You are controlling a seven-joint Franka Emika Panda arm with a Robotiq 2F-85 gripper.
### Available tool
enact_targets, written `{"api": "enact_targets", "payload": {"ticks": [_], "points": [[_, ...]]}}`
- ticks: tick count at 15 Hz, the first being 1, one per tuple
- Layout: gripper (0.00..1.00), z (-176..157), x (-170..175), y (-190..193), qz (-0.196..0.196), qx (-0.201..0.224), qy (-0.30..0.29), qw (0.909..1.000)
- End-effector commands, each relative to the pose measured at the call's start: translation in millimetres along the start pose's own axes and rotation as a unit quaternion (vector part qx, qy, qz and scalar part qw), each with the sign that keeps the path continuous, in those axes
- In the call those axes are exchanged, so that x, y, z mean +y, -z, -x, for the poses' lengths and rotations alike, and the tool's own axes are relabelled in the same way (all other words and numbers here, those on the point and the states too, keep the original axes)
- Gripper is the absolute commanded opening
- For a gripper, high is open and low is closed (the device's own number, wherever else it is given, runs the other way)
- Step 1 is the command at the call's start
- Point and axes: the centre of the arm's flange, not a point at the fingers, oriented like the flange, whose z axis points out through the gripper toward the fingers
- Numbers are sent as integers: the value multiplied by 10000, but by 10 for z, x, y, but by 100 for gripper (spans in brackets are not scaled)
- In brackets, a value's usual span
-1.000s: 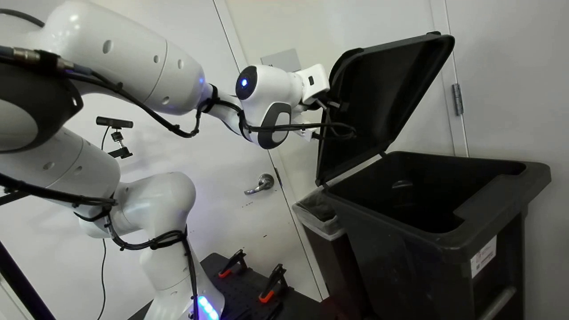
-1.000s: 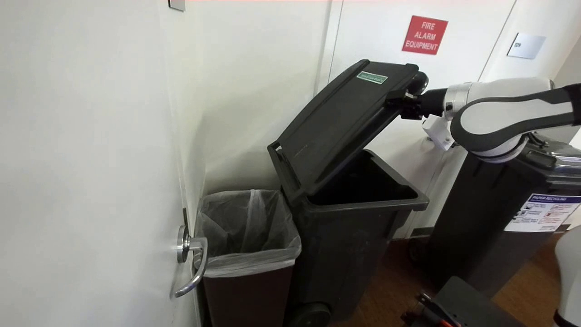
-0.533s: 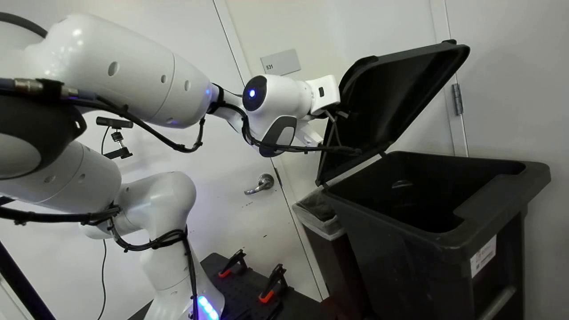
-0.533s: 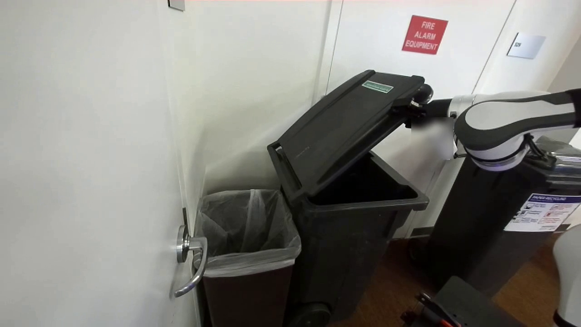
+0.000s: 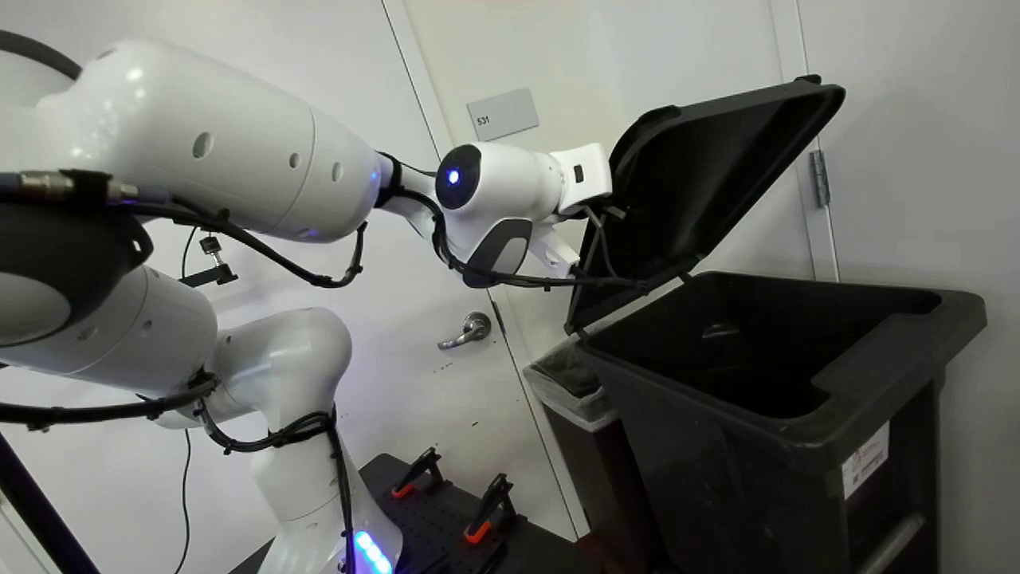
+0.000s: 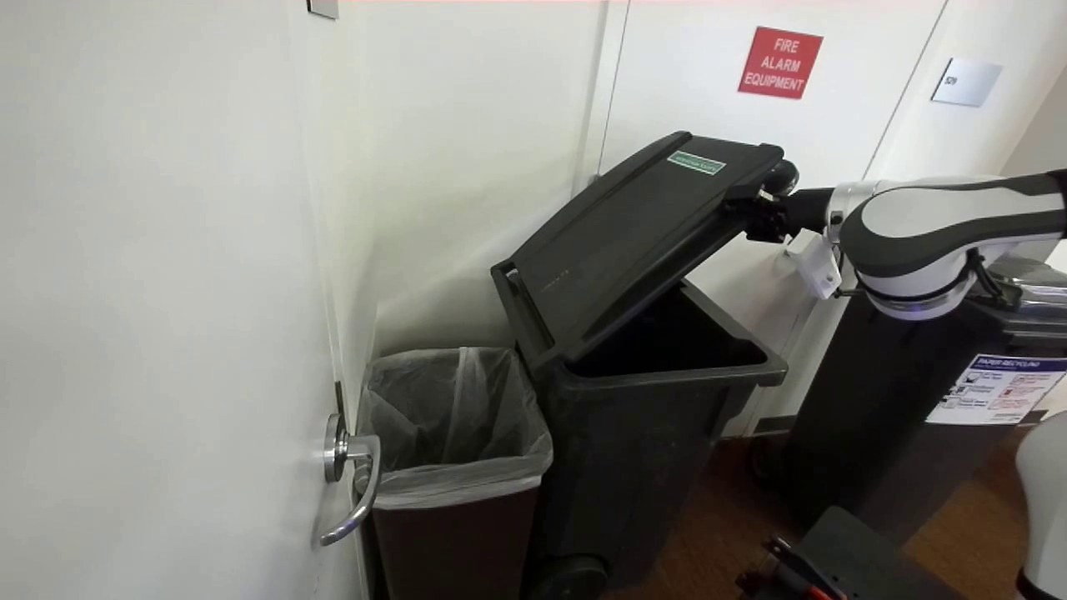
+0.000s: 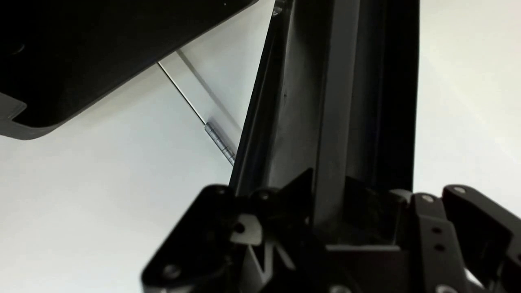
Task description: Close the bin
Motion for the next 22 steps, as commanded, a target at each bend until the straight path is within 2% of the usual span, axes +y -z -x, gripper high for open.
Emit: {"api": "enact_targets", "payload": {"ticks": [1, 4, 8, 14, 18, 22], "points": [[2, -28, 116, -17, -61, 335, -316, 9989], [2, 80, 364, -75, -41, 535, -710, 9960], [2, 243, 741, -131, -159, 580, -1169, 9913], [2, 540, 1283, -286, -277, 656, -1948, 9783], [2, 692, 1472, -343, -205, 700, -2318, 9700], [2, 757, 1493, -353, -110, 710, -2500, 9656]]}}
